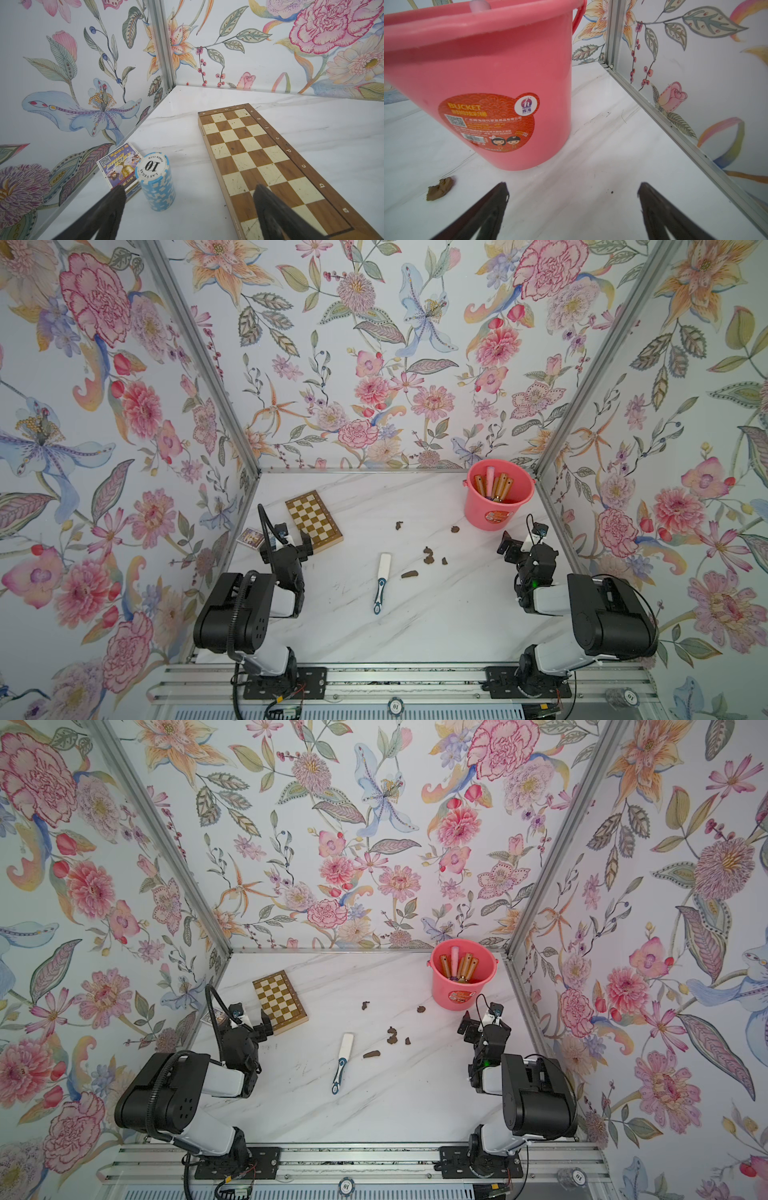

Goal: Brush the soil off the hand trowel and place it into the bucket
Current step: Reset both arms

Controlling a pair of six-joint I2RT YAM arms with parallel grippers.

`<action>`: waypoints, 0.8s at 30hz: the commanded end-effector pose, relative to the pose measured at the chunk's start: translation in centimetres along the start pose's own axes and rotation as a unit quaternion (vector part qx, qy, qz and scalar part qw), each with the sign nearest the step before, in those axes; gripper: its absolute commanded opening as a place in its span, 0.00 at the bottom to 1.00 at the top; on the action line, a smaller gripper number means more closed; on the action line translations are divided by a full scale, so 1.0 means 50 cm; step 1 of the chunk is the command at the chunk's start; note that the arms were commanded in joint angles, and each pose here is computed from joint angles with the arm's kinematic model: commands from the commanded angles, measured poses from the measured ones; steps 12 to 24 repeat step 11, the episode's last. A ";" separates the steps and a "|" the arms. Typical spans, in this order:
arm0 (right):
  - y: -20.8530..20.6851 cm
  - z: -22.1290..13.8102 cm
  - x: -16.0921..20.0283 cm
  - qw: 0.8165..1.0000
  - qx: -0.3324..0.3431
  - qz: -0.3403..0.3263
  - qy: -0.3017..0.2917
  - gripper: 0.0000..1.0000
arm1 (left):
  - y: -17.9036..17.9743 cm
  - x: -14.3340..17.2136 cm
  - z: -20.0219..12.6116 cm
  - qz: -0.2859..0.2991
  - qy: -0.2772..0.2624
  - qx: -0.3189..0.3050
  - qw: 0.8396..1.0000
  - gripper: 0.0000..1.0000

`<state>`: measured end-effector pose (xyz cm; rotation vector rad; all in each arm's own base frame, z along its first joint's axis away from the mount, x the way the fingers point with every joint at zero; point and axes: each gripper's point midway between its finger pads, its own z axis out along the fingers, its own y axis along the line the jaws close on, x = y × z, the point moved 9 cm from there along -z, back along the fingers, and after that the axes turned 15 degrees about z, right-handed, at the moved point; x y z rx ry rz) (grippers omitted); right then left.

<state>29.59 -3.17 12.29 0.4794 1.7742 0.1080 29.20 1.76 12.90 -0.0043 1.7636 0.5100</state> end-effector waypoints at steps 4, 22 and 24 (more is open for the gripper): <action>0.007 0.004 -0.008 1.000 -0.001 -0.006 -0.010 0.99 | -0.004 -0.009 0.006 -0.001 -0.009 0.012 1.000 0.99; 0.007 0.004 -0.008 1.000 -0.002 -0.006 -0.009 0.99 | -0.002 -0.010 0.000 -0.001 -0.017 0.013 1.000 0.99; 0.007 0.004 -0.008 1.000 -0.002 -0.006 -0.009 0.99 | -0.002 -0.010 0.000 -0.001 -0.017 0.013 1.000 0.99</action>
